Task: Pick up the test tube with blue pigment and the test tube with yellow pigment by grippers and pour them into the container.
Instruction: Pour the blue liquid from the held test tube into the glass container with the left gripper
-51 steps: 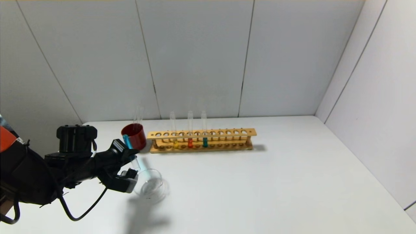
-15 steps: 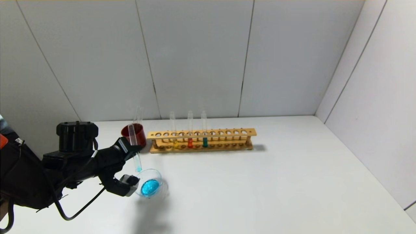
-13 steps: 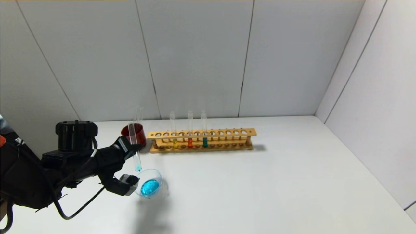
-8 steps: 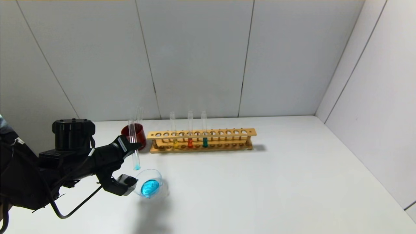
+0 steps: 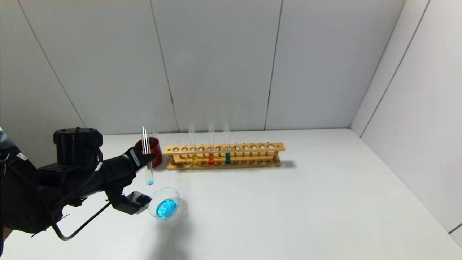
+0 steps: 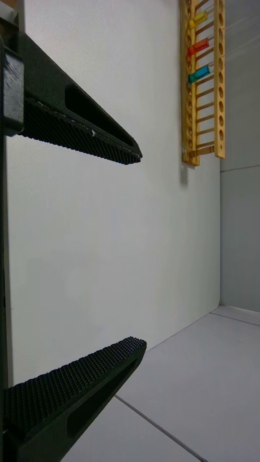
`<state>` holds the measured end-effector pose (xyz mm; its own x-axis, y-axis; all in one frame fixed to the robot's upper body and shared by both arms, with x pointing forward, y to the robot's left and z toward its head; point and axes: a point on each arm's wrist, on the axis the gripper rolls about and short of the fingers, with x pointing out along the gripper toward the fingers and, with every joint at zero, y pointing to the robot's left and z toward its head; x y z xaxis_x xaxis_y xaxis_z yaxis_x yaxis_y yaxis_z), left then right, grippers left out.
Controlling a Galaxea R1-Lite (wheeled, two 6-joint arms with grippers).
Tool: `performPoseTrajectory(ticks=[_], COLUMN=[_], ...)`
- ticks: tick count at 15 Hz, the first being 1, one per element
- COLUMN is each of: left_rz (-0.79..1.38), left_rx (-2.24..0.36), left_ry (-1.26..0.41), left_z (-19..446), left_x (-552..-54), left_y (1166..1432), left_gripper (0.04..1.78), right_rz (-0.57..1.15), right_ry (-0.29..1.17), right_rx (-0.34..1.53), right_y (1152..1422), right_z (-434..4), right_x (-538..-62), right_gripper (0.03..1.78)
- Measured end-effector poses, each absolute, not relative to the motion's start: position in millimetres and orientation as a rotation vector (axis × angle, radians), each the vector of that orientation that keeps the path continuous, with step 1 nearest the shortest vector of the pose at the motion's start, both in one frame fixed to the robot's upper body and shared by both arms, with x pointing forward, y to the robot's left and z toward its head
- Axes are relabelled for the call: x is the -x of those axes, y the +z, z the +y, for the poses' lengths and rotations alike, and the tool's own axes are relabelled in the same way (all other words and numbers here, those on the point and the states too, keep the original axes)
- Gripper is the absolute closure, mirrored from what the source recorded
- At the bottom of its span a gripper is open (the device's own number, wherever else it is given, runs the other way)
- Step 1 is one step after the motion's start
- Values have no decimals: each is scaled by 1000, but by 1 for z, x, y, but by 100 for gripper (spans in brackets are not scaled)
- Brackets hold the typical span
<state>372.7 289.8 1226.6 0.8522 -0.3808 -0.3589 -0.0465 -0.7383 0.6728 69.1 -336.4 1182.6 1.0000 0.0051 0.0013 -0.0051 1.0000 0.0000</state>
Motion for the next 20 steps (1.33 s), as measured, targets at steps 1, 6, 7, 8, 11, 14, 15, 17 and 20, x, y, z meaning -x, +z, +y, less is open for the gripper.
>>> performPoseTrajectory(ticks=[1,6,7,8,11,14,15,17,20], left_rz=[-320,-345,-352,-357,-340,-318,-315,-253,-67], left_rx=[-2358,-2400,-2412,-2418,-2427,-2427,-2417,-2349,-2182], left_ry=[-630,-601,-583,-569,-552,-535,-523,-499,-438], left_z=[289,289,289,289,289,289,289,290,292], left_x=[-372,-371,-372,-372,-371,-369,-369,-368,-361], left_y=[1228,1234,1236,1238,1239,1241,1244,1247,1249], left_gripper=[150,150,150,150,150,150,150,150,150], right_rz=[-1,-1,-1,-1,-1,-1,-1,-1,-1], right_ry=[6,5,5,5,6,6,5,6,6], right_rx=[0,0,0,0,0,0,0,0,0], right_y=[1183,1183,1183,1183,1183,1183,1183,1183,1183], right_z=[-336,-336,-336,-336,-336,-336,-336,-336,-336], right_x=[-69,-69,-69,-69,-69,-69,-69,-69,-69], right_gripper=[6,6,6,6,6,6,6,6,6])
